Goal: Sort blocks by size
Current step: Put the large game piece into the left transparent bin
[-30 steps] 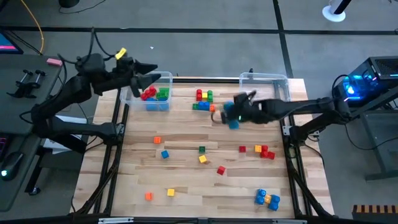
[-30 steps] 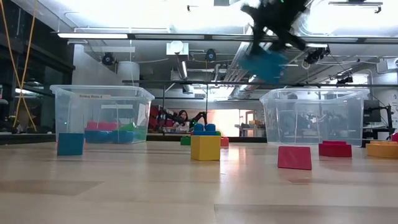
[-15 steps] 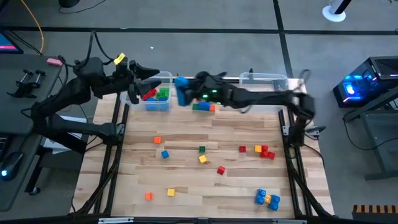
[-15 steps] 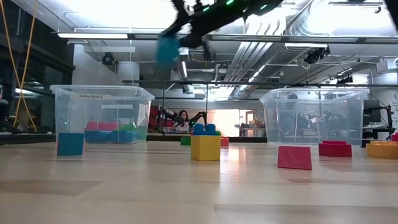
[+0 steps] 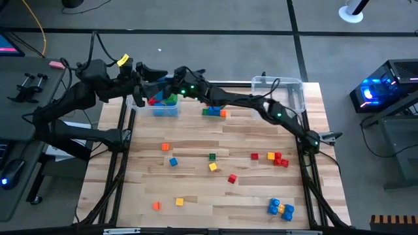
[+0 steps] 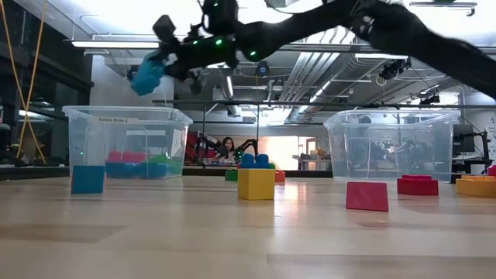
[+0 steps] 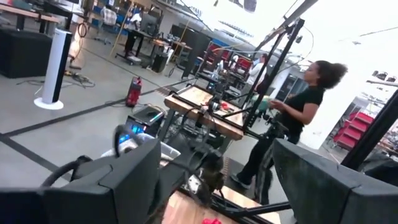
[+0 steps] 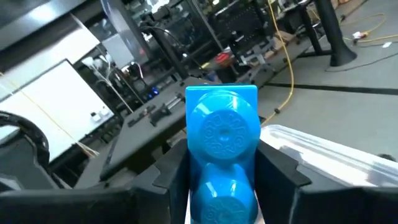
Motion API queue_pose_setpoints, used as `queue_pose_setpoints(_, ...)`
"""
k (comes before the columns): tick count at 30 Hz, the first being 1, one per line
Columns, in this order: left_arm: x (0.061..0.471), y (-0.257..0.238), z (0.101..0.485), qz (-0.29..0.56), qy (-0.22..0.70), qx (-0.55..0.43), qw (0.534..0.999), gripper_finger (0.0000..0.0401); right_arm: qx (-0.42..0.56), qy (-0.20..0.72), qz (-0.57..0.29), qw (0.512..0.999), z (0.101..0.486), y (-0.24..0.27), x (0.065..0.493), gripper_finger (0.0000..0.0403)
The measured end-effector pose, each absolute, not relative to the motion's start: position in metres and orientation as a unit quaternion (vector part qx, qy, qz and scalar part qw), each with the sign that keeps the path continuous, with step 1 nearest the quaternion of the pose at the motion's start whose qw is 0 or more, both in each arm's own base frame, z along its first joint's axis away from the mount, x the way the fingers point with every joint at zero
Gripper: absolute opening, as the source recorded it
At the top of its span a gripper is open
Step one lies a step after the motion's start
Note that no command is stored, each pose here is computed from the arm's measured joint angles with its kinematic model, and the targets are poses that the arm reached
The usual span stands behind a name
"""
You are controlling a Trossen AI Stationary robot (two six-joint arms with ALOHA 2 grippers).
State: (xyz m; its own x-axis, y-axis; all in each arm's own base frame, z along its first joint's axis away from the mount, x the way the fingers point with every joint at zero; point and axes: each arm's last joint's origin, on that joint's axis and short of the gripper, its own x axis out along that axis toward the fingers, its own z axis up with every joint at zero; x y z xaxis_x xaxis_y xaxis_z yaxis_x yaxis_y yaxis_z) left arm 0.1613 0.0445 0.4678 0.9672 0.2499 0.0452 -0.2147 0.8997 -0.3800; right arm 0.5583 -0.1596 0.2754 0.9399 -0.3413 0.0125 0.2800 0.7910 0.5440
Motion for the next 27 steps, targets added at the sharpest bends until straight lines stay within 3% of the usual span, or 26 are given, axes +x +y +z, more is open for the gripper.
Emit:
queue_pose_setpoints(2, 0.161, 0.044, 0.468, 0.117, -0.045, -0.190, 0.974, 0.0296, 0.279, -0.056, -0.165, 0.944, 0.266, -0.161, 0.564, 0.0152)
queue_pose_setpoints(7, 0.162, 0.044, 0.467, 0.107, -0.041, -0.190, 0.975, 0.0296, 0.317, -0.076, -0.167, 0.930, 0.252, -0.166, 0.563, 0.0284)
queue_pose_setpoints(11, 0.162, 0.044, 0.467, 0.107, -0.038, -0.176, 0.978, 0.0296, 0.331, -0.044, -0.114, 0.936, 0.260, -0.178, 0.560, 0.0344)
queue_pose_setpoints(14, 0.162, 0.044, 0.467, 0.107, -0.037, -0.170, 0.979, 0.0296, 0.323, -0.026, -0.098, 0.941, 0.272, -0.184, 0.553, 0.0353)
queue_pose_setpoints(19, 0.162, 0.044, 0.467, 0.108, -0.036, -0.169, 0.979, 0.0296, 0.236, 0.099, -0.148, 0.955, 0.294, -0.186, 0.528, 0.0355)
queue_pose_setpoints(23, 0.162, 0.044, 0.467, 0.108, -0.035, -0.169, 0.979, 0.0296, 0.133, 0.257, -0.182, 0.940, 0.310, -0.179, 0.494, 0.0356)
queue_pose_setpoints(27, 0.162, 0.044, 0.466, 0.108, -0.034, -0.168, 0.979, 0.0296, 0.052, 0.439, -0.176, 0.879, 0.308, -0.171, 0.455, 0.0356)
